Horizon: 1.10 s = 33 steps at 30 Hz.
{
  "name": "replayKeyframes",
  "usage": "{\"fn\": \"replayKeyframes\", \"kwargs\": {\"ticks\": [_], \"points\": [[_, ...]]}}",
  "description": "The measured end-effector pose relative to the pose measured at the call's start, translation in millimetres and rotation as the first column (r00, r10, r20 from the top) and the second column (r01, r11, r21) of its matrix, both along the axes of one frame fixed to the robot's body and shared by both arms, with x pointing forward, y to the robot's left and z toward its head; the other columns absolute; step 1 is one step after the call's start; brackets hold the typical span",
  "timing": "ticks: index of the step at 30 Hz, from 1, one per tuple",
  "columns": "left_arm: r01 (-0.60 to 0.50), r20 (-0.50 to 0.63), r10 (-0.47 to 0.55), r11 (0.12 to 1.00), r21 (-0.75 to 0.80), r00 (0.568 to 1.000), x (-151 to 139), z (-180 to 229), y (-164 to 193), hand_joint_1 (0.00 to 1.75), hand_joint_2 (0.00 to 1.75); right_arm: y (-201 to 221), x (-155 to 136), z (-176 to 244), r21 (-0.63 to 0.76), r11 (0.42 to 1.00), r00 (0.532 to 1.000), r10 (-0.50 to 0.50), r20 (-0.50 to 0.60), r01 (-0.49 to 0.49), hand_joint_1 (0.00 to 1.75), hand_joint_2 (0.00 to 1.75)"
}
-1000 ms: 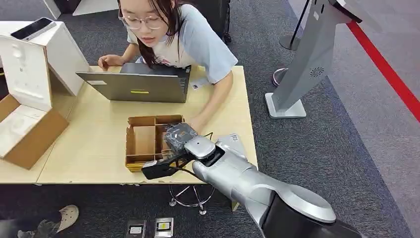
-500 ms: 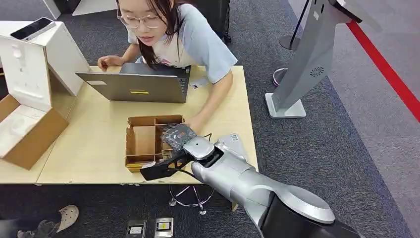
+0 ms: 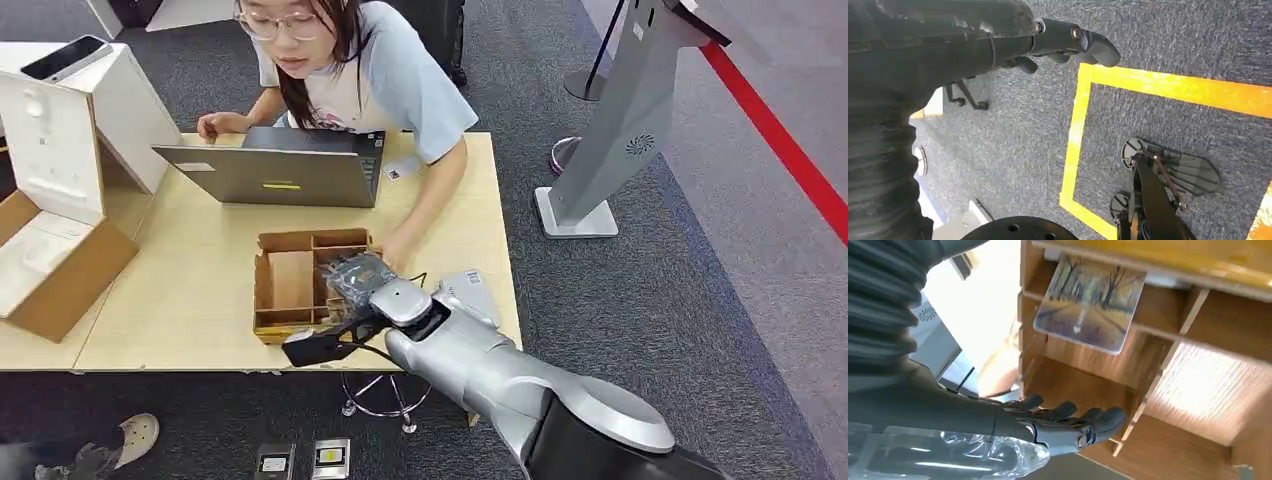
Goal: Pass the card to the sensor for recognition and then transmit it.
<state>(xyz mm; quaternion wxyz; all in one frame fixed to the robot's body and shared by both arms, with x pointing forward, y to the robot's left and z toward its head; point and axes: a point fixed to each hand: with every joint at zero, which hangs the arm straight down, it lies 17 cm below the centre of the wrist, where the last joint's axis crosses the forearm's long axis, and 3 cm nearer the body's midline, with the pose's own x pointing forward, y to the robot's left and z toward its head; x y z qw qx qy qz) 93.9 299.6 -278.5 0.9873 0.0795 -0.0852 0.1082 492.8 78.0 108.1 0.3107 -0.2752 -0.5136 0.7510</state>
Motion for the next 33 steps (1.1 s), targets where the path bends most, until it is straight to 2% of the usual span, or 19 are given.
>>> {"fn": "replayKeyframes", "kwargs": {"ticks": [16, 17, 19, 20, 33], "points": [[0.000, 0.000, 0.000, 1.000, 0.000, 1.000, 0.1, 0.0, -0.1, 0.00, 1.75, 0.0, -5.9, -9.5, -0.002, 1.000, 1.000, -0.013, -0.017, 0.013, 0.00, 1.75], [0.000, 0.000, 0.000, 1.000, 0.000, 1.000, 0.1, 0.0, -0.1, 0.00, 1.75, -0.1, -5.8, -9.4, -0.002, 1.000, 1.000, -0.014, -0.018, 0.014, 0.09, 1.75], [0.001, 0.000, -0.001, 1.000, -0.001, 1.000, 0.1, 0.0, -0.1, 0.00, 1.75, -0.3, -5.3, -8.8, -0.001, 1.000, 1.000, -0.015, -0.016, 0.015, 0.58, 1.75], [0.001, 0.000, -0.001, 1.000, -0.001, 1.000, 0.1, 0.0, -0.1, 0.00, 1.75, -0.3, -4.9, -8.4, -0.001, 1.000, 1.000, -0.016, -0.016, 0.016, 1.75, 1.75], [0.008, 0.002, -0.008, 1.000, -0.004, 1.000, 0.5, 0.1, -1.1, 0.00, 1.75, -1.6, -1.8, -4.7, -0.003, 1.000, 1.000, -0.025, -0.016, 0.025, 1.75, 1.75]]}}
